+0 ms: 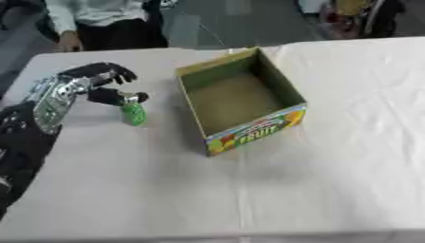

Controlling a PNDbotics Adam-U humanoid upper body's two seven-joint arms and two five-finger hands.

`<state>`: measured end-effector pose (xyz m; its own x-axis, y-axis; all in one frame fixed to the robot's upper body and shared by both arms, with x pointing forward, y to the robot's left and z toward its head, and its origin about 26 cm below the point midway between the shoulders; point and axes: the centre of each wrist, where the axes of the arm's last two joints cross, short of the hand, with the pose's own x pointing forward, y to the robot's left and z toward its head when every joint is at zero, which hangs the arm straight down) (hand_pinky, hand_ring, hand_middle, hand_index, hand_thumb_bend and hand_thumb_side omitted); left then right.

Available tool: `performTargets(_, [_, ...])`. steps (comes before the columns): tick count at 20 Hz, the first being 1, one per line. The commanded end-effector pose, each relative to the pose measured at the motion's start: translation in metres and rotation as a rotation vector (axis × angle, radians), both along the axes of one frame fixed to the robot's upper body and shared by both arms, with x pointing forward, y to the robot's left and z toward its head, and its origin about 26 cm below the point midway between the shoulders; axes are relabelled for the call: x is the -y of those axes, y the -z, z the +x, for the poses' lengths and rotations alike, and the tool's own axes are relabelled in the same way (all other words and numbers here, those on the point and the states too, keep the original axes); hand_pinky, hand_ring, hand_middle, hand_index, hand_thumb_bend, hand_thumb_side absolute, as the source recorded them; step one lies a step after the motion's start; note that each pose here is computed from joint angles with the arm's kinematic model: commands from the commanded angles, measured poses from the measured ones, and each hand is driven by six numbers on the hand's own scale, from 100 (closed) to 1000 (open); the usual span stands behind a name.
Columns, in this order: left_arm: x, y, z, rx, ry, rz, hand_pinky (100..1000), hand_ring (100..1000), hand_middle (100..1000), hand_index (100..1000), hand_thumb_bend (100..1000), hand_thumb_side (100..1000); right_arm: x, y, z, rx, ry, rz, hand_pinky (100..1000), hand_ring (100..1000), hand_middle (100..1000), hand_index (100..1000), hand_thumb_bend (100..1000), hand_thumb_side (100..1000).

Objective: Pick up objects on the table and place them in the box.

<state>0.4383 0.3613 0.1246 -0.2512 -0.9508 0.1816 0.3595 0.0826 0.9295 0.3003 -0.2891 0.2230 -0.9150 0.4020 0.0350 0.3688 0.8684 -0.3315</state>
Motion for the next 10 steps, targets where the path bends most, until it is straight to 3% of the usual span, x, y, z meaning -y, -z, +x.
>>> performTargets(1, [-0.0039,-0.0168,0.0033,0.016,0.0,0.032,1000,770,819,914,774,763,-0.0013,-0.0091,-0.002,0.031,-0.009,-0.011,301,465,569,652,100,656])
performTargets(10, [-0.0049,-0.0161,0.0042,-0.012,-0.003,0.052,1000,765,822,918,783,752,-0.0017,-0.0096,-0.0019,0.033,-0.01,-0.012,301,466,569,652,100,657])
